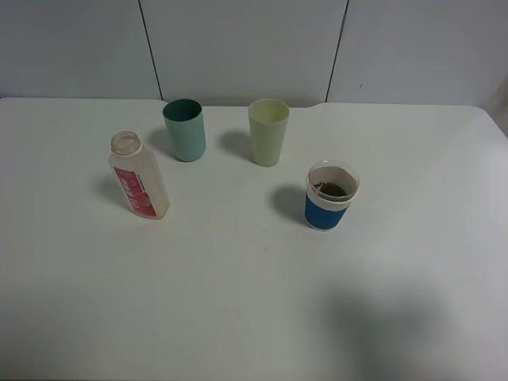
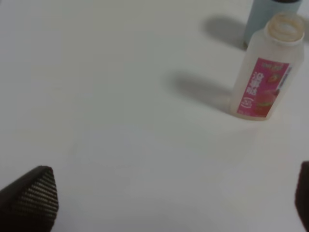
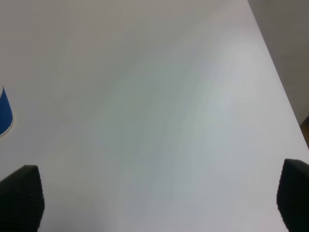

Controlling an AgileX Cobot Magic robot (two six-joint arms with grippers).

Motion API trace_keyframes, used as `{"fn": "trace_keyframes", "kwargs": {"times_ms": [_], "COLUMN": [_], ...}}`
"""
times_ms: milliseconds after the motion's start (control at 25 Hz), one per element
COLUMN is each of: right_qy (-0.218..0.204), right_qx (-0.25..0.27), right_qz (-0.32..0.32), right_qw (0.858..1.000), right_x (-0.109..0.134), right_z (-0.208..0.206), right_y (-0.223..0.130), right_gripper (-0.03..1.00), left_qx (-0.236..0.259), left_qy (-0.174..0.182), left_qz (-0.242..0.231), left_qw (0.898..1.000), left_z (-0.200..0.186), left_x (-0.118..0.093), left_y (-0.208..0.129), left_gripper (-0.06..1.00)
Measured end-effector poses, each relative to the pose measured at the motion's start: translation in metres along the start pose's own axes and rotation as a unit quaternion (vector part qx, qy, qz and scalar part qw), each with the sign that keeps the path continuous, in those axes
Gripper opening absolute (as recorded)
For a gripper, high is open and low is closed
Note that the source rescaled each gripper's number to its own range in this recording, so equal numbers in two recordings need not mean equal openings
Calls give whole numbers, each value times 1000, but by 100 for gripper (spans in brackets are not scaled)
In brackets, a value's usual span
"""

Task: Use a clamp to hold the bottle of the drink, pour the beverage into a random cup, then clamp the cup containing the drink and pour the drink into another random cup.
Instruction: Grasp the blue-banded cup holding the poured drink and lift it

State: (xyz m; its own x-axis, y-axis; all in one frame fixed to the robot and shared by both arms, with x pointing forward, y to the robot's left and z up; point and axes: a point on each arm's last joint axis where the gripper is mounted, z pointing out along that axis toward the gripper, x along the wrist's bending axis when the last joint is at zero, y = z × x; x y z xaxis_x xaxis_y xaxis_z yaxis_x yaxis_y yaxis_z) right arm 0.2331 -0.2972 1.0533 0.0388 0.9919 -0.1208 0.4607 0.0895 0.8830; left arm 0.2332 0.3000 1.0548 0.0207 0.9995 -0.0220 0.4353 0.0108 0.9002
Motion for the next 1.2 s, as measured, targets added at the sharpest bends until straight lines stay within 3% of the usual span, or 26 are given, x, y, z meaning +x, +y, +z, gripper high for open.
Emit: {"fn": "trace_keyframes", "kwargs": {"times_ms": [720,960,1200], "right_qy": [-16,-14,-12], "right_qx": [4,-24,-16], "right_qz": [8,9,8], "right_qw": [1000,1000,1000], "right_x": [-3,-9,-15], "right_z": [1,15,55], "right_y": [0,51,91], "right_gripper": [89,89,89], "left_qx": [0,0,0], "left_qy": [0,0,0], "left_qz": [-1,-1,-1], "left_qw": [1000,1000,1000], "left_z": [0,0,0], "left_x": [0,0,0], "left_y": [0,0,0], "left_gripper": [100,100,100]}}
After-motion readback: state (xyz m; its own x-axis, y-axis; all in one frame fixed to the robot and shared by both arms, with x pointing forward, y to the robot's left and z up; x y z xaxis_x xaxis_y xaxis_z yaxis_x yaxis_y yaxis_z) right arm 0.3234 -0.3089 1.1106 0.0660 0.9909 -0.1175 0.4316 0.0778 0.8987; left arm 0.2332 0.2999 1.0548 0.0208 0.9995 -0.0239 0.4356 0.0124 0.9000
